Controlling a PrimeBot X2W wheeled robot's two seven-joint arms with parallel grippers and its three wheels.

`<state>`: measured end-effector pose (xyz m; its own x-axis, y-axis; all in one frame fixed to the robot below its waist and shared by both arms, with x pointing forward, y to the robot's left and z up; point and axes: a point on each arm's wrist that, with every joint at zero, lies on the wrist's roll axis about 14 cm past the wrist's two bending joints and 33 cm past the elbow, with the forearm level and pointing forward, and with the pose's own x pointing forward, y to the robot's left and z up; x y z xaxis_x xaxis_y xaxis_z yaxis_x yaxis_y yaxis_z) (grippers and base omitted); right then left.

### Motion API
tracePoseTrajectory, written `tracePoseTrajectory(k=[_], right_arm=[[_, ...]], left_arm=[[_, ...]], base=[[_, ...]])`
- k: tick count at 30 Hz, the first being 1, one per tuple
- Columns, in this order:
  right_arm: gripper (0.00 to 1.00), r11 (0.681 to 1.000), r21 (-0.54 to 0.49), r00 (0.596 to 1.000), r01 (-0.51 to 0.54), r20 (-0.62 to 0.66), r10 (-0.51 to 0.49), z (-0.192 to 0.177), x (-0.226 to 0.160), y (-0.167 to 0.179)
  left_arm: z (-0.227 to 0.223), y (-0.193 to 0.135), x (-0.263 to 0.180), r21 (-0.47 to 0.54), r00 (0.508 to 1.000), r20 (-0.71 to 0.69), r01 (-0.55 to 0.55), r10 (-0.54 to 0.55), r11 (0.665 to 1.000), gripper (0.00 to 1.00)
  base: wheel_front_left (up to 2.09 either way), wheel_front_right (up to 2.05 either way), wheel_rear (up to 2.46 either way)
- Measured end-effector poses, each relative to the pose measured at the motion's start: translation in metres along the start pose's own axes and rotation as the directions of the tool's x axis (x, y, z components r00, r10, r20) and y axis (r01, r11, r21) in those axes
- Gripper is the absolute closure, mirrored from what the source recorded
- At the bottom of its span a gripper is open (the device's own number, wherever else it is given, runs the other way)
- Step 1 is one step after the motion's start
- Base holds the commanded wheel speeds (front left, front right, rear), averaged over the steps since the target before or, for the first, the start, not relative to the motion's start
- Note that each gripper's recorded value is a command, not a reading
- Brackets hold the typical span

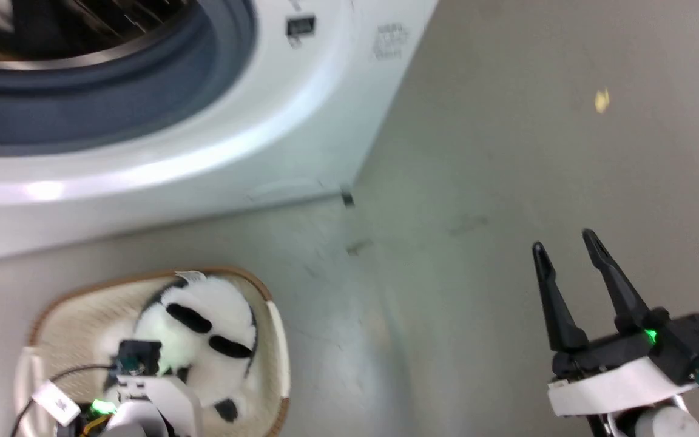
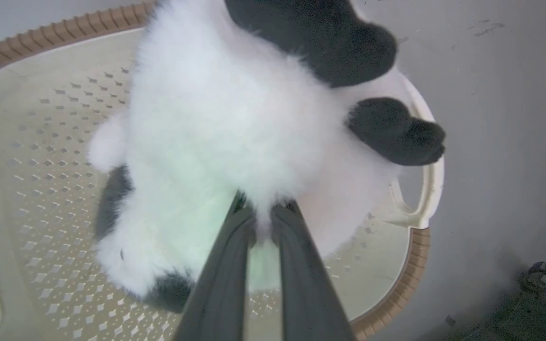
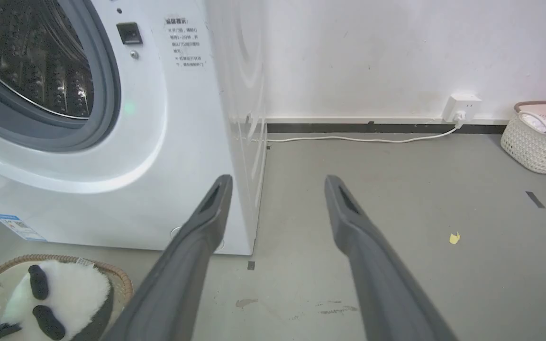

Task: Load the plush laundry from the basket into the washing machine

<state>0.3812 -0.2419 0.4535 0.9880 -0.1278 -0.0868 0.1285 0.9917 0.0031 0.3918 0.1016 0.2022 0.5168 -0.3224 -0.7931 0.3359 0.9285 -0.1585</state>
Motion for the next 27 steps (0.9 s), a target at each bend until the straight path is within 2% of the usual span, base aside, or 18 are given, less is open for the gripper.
tracePoseTrajectory(k=[6,8,9,12,13,14,17,18,19,20,21,22,23,24,25,26,27], right_arm=[[0.00,0.999,0.020,0.996,-0.026,0.089,0.024,0.029,-0.013,0.007],[0.00,0.998,0.037,0.991,-0.051,0.126,0.046,0.040,-0.025,0.014],[0.00,0.998,0.037,0.991,-0.051,0.126,0.046,0.040,-0.025,0.014],[0.00,0.996,0.047,0.987,-0.080,0.141,0.072,0.043,-0.028,0.023],[0.00,0.994,0.051,0.984,-0.098,0.158,0.088,0.048,-0.029,0.028],[0.00,0.994,0.051,0.984,-0.098,0.158,0.088,0.048,-0.029,0.028],[0.00,0.992,0.053,0.978,-0.116,0.178,0.105,0.055,-0.030,0.033],[0.00,0.991,0.053,0.978,-0.119,0.181,0.108,0.055,-0.029,0.034],[0.00,0.991,0.053,0.978,-0.119,0.181,0.108,0.055,-0.029,0.034],[0.00,0.992,0.055,0.979,-0.116,0.176,0.105,0.054,-0.028,0.034],[0.00,0.992,0.055,0.979,-0.116,0.176,0.105,0.054,-0.028,0.034],[0.00,0.992,0.055,0.981,-0.113,0.165,0.103,0.051,-0.027,0.033],[0.00,0.992,0.054,0.982,-0.112,0.159,0.102,0.049,-0.026,0.033],[0.00,0.992,0.054,0.982,-0.112,0.159,0.102,0.049,-0.026,0.033],[0.00,0.992,0.056,0.984,-0.110,0.144,0.101,0.044,-0.024,0.033],[0.00,0.992,0.056,0.984,-0.110,0.144,0.101,0.044,-0.024,0.033],[0.00,0.992,0.059,0.986,-0.108,0.131,0.100,0.040,-0.018,0.033]], left_arm=[[0.032,-0.002,-0.043,-0.003,0.986,0.164,-0.018,0.018,1.000,1.00],[0.074,-0.006,-0.082,-0.004,0.930,0.366,-0.037,0.036,0.999,1.00],[0.074,-0.006,-0.082,-0.004,0.930,0.366,-0.037,0.036,0.999,1.00],[0.092,-0.006,-0.107,-0.012,0.884,0.464,-0.058,0.057,0.998,1.00],[0.108,-0.006,-0.125,-0.008,0.842,0.535,-0.075,0.068,0.997,1.00],[0.108,-0.006,-0.125,-0.008,0.842,0.535,-0.075,0.068,0.997,1.00],[0.137,-0.005,-0.153,-0.008,0.761,0.643,-0.104,0.085,0.995,1.00],[0.157,-0.006,-0.169,-0.004,0.704,0.705,-0.114,0.084,0.994,1.00],[0.157,-0.006,-0.169,-0.004,0.704,0.705,-0.114,0.084,0.994,1.00],[0.178,-0.008,-0.182,0.004,0.645,0.760,-0.123,0.077,0.992,1.00],[0.178,-0.008,-0.182,0.004,0.645,0.760,-0.123,0.077,0.992,1.00],[0.199,-0.009,-0.195,0.010,0.585,0.808,-0.129,0.068,0.992,1.00],[0.209,-0.011,-0.200,0.017,0.558,0.828,-0.125,0.056,0.992,1.00],[0.209,-0.011,-0.200,0.017,0.558,0.828,-0.125,0.056,0.992,1.00],[0.226,-0.012,-0.206,0.031,0.513,0.857,-0.128,0.039,0.991,1.00],[0.226,-0.012,-0.206,0.031,0.513,0.857,-0.128,0.039,0.991,1.00],[0.245,-0.009,-0.206,0.042,0.478,0.878,-0.131,0.026,0.991,1.00]], base=[[0.00,0.00,0.00],[0.00,0.00,0.00],[0.00,0.00,0.00],[0.00,0.00,0.00],[0.00,0.00,0.00],[0.00,0.00,0.00],[0.00,0.00,0.00],[0.00,0.00,0.00],[0.00,0.00,0.00],[0.00,0.00,0.00],[0.00,0.00,0.00],[0.00,0.00,0.00],[0.00,0.00,0.00],[0.00,0.00,0.00],[0.00,0.00,0.00],[0.00,0.00,0.00],[0.00,0.00,0.00]])
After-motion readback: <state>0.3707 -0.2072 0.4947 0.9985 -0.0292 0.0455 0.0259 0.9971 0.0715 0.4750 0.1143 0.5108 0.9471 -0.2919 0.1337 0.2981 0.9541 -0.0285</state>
